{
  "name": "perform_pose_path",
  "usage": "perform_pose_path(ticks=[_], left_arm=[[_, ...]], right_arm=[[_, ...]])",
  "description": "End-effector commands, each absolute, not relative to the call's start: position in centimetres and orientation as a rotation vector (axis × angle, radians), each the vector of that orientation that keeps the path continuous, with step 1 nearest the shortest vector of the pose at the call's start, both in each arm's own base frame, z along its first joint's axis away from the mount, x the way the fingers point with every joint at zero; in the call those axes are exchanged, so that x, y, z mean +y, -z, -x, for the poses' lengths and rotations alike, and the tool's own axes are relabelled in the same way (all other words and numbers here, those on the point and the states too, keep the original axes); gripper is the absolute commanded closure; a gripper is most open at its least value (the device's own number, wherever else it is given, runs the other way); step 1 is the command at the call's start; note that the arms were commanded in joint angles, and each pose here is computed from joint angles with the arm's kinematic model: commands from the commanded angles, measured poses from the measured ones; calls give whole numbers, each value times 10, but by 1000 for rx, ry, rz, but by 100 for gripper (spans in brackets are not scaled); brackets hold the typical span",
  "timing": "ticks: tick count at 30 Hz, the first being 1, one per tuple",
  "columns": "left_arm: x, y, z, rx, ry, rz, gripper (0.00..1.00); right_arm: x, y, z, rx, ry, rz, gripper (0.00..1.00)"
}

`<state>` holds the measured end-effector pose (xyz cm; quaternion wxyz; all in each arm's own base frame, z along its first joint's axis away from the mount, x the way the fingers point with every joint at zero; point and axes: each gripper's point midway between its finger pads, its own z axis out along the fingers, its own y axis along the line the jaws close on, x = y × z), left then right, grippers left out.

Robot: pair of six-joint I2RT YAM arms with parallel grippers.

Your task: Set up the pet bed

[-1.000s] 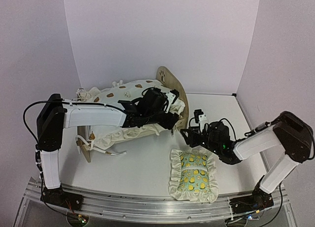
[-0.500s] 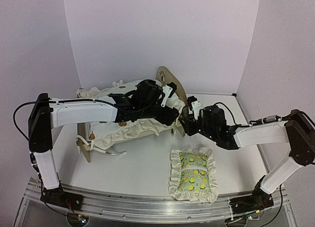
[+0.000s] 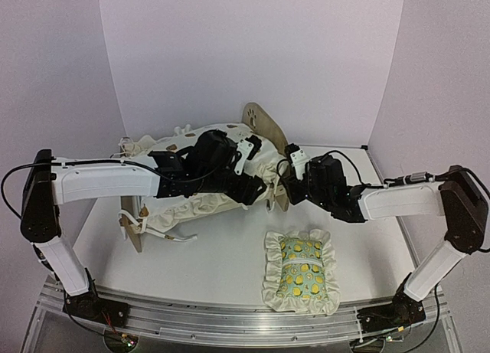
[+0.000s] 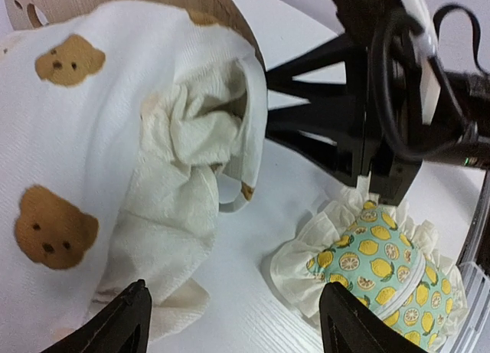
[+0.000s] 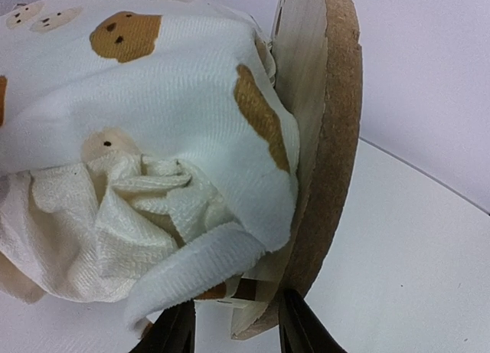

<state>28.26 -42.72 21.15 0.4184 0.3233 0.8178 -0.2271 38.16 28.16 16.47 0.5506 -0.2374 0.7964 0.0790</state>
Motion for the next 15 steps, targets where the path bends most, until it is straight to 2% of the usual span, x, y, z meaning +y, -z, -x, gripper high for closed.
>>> perform_pose_path(ticks=[1,8,15], left_arm=[[-420,-216,-269,2063,594,-794,24],[-420,-200,-259,2090,592,-802,24],[-418,-189,-253,2108,595,-806,24]], right_arm=[[262,-189,-397,1847,-159,494,61],[244,-185,-403,1888,-165,451,55],[258,-181,-414,1922,-355,441,55]])
